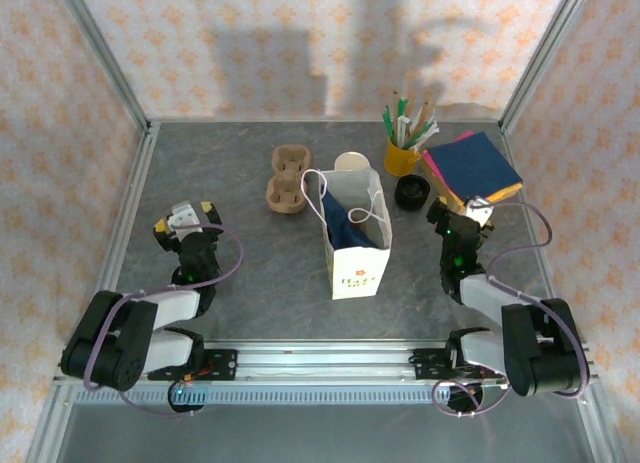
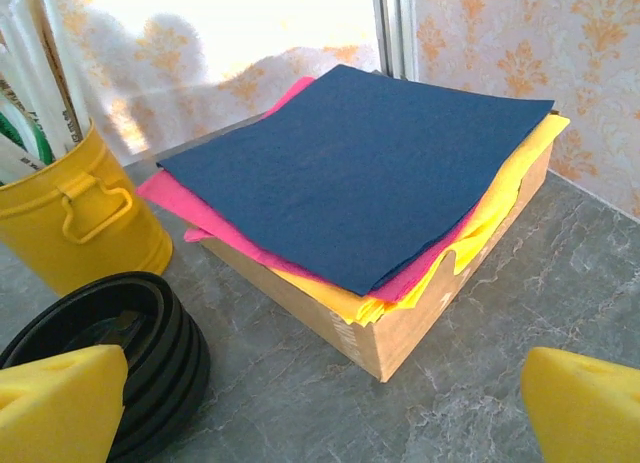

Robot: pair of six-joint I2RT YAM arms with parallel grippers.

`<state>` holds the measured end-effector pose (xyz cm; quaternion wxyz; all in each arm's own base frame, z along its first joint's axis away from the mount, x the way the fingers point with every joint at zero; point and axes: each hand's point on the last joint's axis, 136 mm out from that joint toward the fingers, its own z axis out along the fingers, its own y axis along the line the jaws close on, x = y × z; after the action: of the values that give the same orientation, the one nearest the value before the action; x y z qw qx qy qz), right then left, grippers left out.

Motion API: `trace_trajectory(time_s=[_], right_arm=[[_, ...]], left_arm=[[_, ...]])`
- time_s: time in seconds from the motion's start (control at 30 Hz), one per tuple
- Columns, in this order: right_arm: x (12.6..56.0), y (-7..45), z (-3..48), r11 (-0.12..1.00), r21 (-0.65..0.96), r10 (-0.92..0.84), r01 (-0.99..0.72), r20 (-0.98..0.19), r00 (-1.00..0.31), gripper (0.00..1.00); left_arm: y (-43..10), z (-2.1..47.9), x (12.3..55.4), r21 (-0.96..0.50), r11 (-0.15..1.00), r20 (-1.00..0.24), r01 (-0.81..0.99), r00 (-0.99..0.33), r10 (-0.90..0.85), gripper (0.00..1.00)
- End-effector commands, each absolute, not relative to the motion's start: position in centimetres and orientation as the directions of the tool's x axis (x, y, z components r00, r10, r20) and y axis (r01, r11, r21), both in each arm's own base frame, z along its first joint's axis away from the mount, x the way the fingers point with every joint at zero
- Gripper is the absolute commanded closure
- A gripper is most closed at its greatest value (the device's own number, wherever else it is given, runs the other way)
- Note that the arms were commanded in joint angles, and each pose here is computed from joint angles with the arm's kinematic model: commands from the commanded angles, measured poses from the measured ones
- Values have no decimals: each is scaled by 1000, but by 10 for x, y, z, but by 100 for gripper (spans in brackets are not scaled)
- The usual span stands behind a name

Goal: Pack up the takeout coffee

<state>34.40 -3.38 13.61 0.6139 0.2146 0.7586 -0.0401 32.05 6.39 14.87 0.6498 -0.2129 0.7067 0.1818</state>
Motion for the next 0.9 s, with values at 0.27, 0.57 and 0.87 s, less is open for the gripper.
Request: trace_trajectory(time_s=[0.27,0.57,0.87], right_arm=[[350,-22,157,960,142,149,242,-989,-8,0],[361,-6,136,984,103,112,147,-993,-49,0],[372,-23,125,967,151,174,203,-980,-99,0]], left_arm=[[64,151,344,-127,907,-992,-402,50,-117,1],[64,138,355,-112,911,-992,-397,-10,-126,1],[64,138,355,-108,912,-993,-395,-8,-121,1]])
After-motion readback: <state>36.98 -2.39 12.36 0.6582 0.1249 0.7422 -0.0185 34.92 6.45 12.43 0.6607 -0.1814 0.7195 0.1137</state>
